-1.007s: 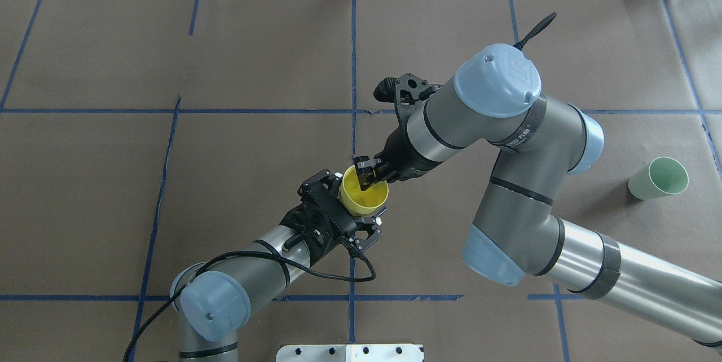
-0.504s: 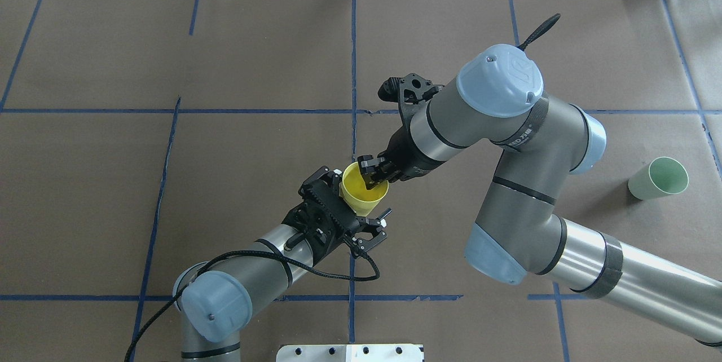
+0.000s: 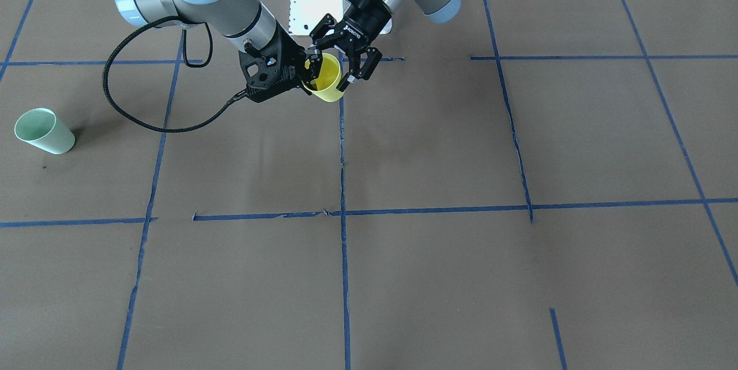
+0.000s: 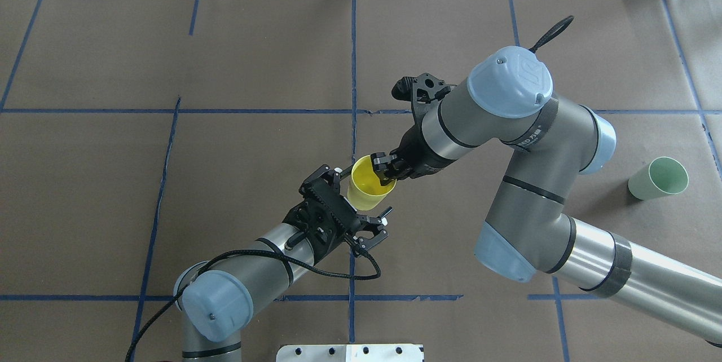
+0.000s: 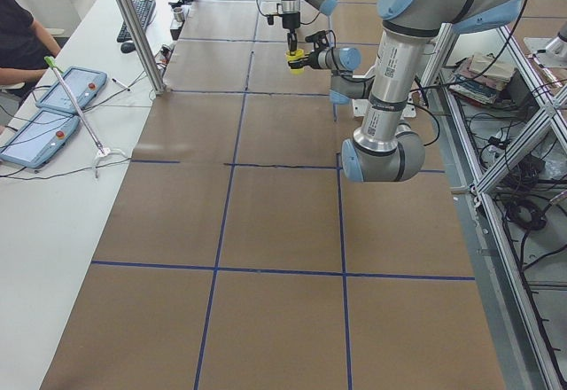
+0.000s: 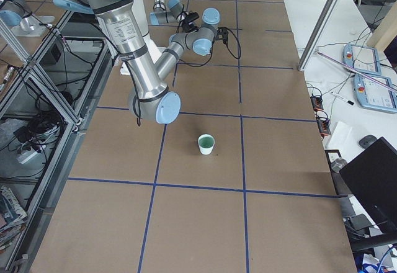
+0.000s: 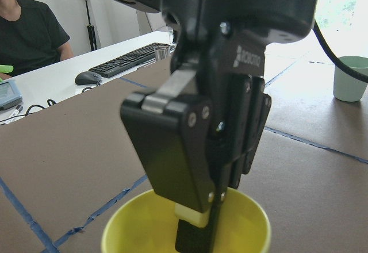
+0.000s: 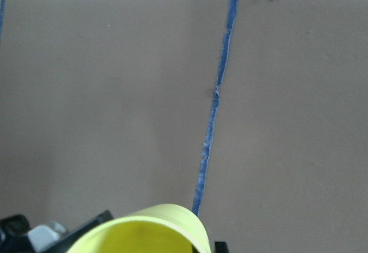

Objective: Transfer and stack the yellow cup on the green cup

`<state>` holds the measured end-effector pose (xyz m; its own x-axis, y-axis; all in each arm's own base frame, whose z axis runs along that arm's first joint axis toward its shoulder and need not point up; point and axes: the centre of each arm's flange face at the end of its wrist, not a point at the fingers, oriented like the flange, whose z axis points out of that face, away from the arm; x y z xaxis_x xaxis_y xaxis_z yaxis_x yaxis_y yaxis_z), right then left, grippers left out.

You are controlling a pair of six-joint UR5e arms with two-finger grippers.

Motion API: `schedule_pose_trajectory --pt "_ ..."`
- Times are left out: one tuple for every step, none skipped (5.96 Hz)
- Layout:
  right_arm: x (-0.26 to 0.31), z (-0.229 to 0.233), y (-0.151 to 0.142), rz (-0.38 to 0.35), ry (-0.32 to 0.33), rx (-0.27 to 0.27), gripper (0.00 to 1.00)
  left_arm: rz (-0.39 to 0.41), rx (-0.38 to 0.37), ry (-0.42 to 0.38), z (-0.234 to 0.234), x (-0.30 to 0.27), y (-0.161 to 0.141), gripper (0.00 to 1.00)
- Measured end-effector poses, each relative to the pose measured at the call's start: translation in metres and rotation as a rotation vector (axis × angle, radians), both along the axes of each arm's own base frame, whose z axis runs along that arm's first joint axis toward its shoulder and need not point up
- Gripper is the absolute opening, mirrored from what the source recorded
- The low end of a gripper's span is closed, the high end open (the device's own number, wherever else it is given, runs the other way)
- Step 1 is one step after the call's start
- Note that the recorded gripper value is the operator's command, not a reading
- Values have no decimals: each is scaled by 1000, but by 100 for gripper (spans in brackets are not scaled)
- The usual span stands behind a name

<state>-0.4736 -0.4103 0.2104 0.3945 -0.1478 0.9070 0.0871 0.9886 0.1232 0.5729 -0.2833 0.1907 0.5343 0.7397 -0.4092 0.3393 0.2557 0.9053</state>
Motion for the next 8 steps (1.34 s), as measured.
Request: schedule_pose_trajectory --pt "1 14 -4 27 26 -1 0 0 0 3 -1 0 0 100" --pt "6 32 -11 64 62 -6 0 -1 -1 5 -2 -1 0 100" --pt "22 59 -25 108 105 -25 0 -1 -1 5 -2 -1 0 100" --pt "53 92 -43 162 149 -56 0 -2 -2 6 -3 -1 0 100" --pt "104 127 -57 227 184 -93 0 -1 -3 6 -3 -1 0 100" --pt "165 156 -57 290 207 -127 0 -1 -3 8 -3 -1 0 100" --pt "228 184 -52 348 229 -160 0 0 -5 16 -6 -1 0 100" --pt "289 216 -46 364 252 -166 0 3 -28 40 -11 0 -1 100"
